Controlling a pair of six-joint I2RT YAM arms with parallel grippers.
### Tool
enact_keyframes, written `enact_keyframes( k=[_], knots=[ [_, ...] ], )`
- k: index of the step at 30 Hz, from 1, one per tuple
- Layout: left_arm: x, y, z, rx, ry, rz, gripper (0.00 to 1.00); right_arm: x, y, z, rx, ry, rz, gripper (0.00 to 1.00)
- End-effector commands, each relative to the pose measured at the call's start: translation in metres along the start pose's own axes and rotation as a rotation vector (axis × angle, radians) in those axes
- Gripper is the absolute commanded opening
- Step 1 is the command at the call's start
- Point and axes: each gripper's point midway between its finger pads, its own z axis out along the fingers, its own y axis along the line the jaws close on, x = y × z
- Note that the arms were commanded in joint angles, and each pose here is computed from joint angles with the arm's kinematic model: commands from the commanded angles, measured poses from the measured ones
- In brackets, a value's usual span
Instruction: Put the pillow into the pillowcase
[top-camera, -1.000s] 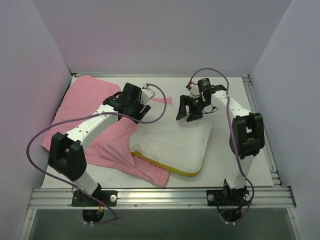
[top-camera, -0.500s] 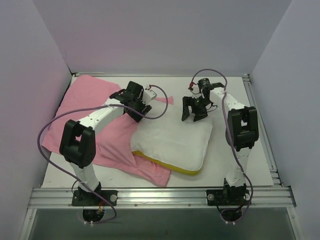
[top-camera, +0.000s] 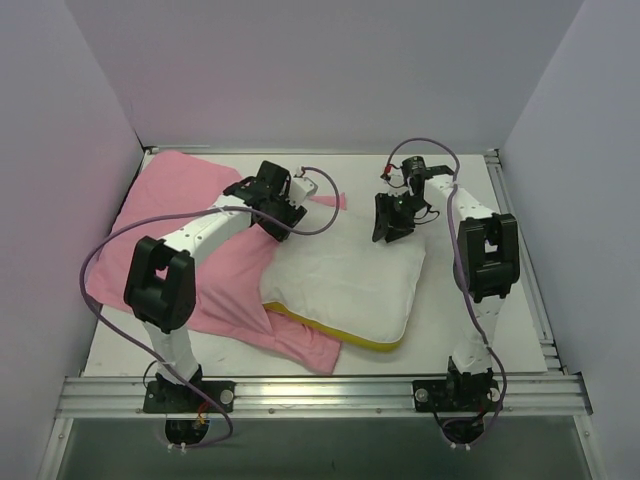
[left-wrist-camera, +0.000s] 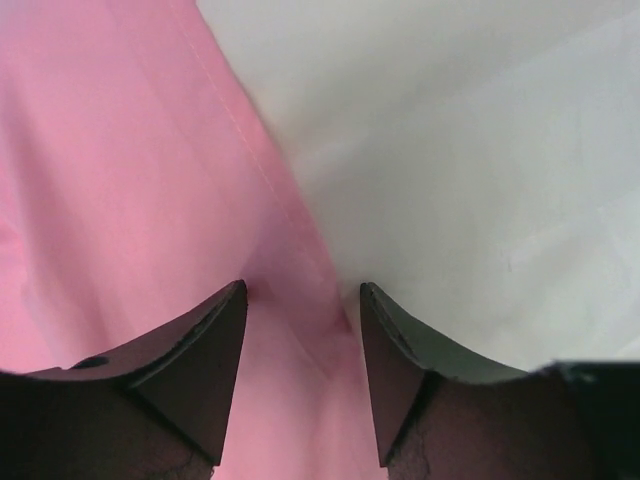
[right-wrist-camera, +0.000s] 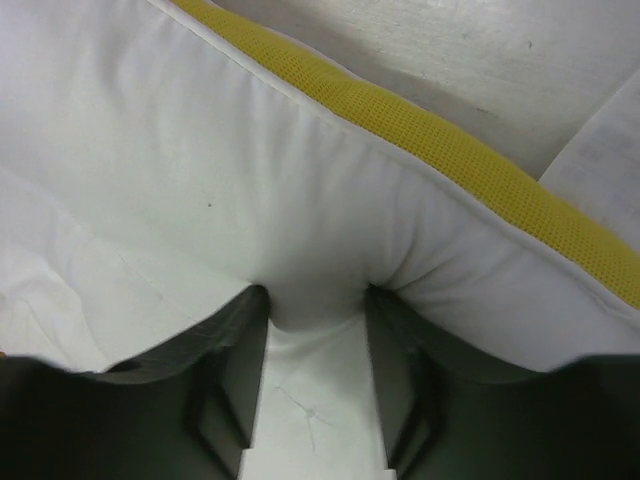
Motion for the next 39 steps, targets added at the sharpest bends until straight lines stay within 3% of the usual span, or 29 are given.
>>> enact_keyframes(
  k=[1, 4, 5, 7, 8, 12, 16, 19, 26, 27, 28, 29, 30, 31, 32, 33, 34, 37, 39],
  knots=[
    [-0.015, 0.011, 0.011, -0.028, -0.023, -0.011, 0.56, 0.021, -0.001, 0.002, -0.019, 0.079, 0.011, 0.37],
    [-0.031, -0.001, 0.013, 0.048, -0.067, 0.001, 0.33, 0.023, 0.005, 0.001, -0.051, 0.083, 0.005, 0.17],
    [-0.047, -0.005, 0.008, 0.070, -0.107, 0.009, 0.17, 0.022, 0.007, 0.000, -0.062, 0.079, 0.004, 0.13],
    [-0.068, -0.033, 0.002, 0.138, -0.156, 0.052, 0.04, 0.020, 0.015, 0.000, -0.104, 0.077, 0.021, 0.01],
    [-0.080, -0.053, -0.004, 0.203, -0.189, 0.074, 0.00, 0.018, 0.019, -0.001, -0.121, 0.075, 0.027, 0.00],
    [-0.118, -0.142, -0.039, 0.436, -0.299, 0.151, 0.00, 0.014, 0.046, -0.007, -0.237, 0.066, 0.052, 0.00],
    [-0.121, -0.214, -0.056, 0.627, -0.312, 0.096, 0.00, 0.013, 0.077, -0.021, -0.353, 0.035, 0.077, 0.00],
    [-0.103, -0.220, -0.049, 0.649, -0.284, 0.046, 0.00, 0.024, 0.093, -0.031, -0.438, 0.036, 0.086, 0.00],
    [-0.034, -0.187, -0.050, 0.591, -0.173, 0.030, 0.00, 0.048, 0.069, -0.046, -0.378, 0.018, 0.026, 0.03],
    [-0.031, -0.179, -0.056, 0.576, -0.175, 0.037, 0.04, 0.052, 0.063, -0.048, -0.351, 0.027, 0.004, 0.10],
    [-0.021, -0.175, -0.058, 0.573, -0.148, 0.062, 0.09, 0.052, 0.060, -0.052, -0.331, 0.023, -0.003, 0.30],
    [-0.019, -0.169, -0.060, 0.563, -0.143, 0.068, 0.16, 0.051, 0.057, -0.055, -0.316, 0.016, -0.001, 0.41],
    [-0.023, -0.163, -0.067, 0.554, -0.159, 0.076, 0.32, 0.046, 0.054, -0.060, -0.304, -0.007, -0.031, 0.49],
    [-0.023, -0.151, -0.069, 0.538, -0.155, 0.068, 0.41, 0.041, 0.047, -0.064, -0.279, -0.028, -0.028, 0.60],
    [-0.028, -0.143, -0.073, 0.525, -0.169, 0.065, 0.47, 0.037, 0.044, -0.067, -0.265, -0.041, -0.030, 0.64],
    [-0.043, -0.133, -0.081, 0.501, -0.211, 0.058, 0.60, 0.027, 0.041, -0.072, -0.244, -0.070, -0.042, 0.65],
    [-0.051, -0.116, -0.083, 0.459, -0.233, 0.035, 0.63, 0.023, 0.033, -0.074, -0.207, -0.082, -0.041, 0.69],
    [-0.080, -0.083, -0.081, 0.383, -0.286, 0.007, 0.67, 0.007, 0.017, -0.072, -0.117, -0.101, -0.051, 0.74],
    [-0.082, -0.057, -0.057, 0.320, -0.251, -0.033, 0.67, 0.005, -0.002, -0.064, -0.024, -0.083, -0.030, 0.74]
  ],
)
